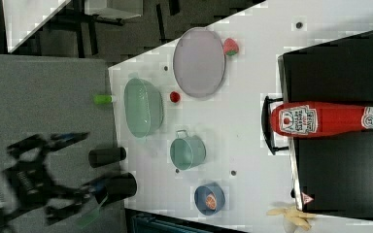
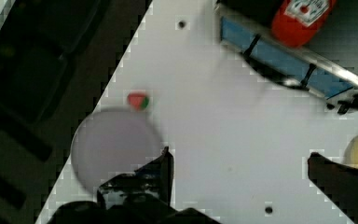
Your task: Pick Ketchup from oven and place it on table.
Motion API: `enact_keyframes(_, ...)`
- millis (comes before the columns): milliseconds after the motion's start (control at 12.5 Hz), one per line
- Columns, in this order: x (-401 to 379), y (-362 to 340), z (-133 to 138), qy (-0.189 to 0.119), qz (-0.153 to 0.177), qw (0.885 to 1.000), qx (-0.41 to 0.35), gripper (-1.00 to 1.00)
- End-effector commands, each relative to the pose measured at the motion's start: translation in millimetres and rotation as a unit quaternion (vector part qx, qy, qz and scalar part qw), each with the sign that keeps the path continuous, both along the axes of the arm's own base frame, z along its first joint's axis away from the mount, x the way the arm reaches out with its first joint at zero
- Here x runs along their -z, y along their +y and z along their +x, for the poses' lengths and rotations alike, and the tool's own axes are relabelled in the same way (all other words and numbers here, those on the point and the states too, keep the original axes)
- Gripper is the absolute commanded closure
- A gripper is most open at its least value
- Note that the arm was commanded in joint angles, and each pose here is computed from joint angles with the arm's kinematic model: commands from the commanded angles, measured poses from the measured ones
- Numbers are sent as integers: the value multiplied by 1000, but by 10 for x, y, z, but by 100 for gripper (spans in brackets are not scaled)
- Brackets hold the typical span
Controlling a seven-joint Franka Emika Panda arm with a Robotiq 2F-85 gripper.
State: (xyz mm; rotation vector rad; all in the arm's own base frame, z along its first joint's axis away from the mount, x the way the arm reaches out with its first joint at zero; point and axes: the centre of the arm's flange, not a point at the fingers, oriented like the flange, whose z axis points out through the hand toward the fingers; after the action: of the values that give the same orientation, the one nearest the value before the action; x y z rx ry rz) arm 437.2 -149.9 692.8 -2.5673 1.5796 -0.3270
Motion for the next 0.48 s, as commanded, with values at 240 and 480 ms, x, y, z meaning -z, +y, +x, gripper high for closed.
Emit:
enact_keyframes(240, 1198, -1201, 205, 87, 22, 990, 112, -100)
enact_keyframes(480, 1674, -1714, 318, 86, 1, 984, 158, -100)
